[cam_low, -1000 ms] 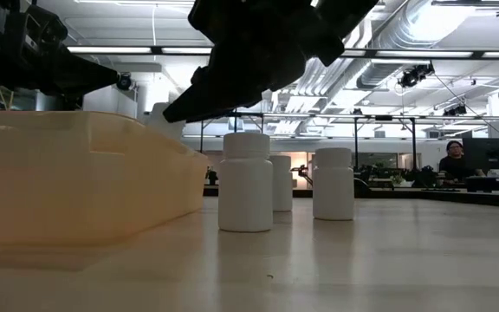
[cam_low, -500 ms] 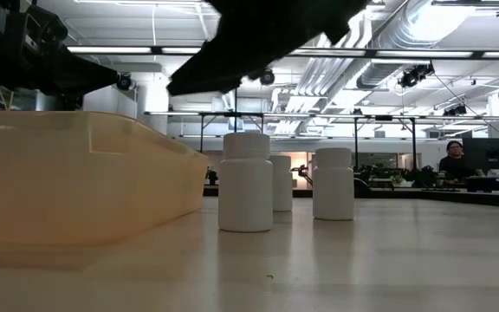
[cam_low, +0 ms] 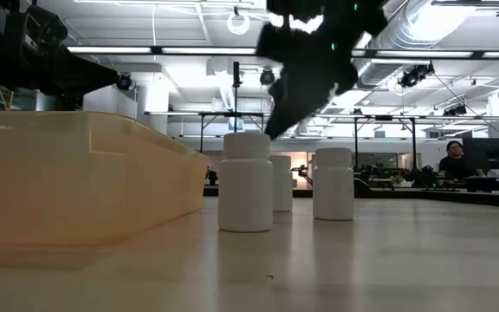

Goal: Pick and place pill bottles into a basket
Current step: Put the top white pill bottle into the orange bin

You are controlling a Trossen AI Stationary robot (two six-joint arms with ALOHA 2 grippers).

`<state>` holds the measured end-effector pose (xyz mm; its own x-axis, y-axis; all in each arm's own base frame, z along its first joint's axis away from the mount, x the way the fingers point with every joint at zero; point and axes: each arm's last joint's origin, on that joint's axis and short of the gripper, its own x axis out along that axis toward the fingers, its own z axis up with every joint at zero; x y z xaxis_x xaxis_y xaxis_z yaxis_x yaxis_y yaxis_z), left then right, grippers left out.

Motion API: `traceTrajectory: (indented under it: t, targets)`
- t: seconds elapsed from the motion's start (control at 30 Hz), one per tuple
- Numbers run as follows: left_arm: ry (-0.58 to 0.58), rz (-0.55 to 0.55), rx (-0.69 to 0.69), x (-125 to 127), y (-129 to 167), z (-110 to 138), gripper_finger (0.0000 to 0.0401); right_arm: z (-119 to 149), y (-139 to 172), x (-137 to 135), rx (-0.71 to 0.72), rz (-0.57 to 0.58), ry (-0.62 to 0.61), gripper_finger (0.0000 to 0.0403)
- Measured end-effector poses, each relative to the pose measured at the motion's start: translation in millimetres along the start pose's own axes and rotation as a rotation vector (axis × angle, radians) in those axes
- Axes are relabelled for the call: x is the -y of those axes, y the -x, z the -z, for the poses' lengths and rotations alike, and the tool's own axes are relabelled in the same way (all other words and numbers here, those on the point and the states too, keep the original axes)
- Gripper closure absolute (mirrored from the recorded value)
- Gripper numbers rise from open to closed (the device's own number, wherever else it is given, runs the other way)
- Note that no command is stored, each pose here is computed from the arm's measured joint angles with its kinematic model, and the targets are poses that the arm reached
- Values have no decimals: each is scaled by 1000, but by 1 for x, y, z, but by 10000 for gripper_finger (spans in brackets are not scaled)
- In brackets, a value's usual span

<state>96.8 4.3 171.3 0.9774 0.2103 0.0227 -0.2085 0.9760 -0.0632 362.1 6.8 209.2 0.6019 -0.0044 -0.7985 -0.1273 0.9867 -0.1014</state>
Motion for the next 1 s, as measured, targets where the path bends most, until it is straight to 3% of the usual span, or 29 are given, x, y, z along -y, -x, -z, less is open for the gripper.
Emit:
traceTrajectory:
  t: [0.2,0.4,1.0]
  targets:
    - [0,0,0,0,0,0,313,13,-9,20,40,15,-59,186]
    - [0,1,0,0,0,0,313,20,-12,23,48,-106,-76,144]
    - [0,1,0,0,0,0,313,34,-21,22,47,-36,-78,174]
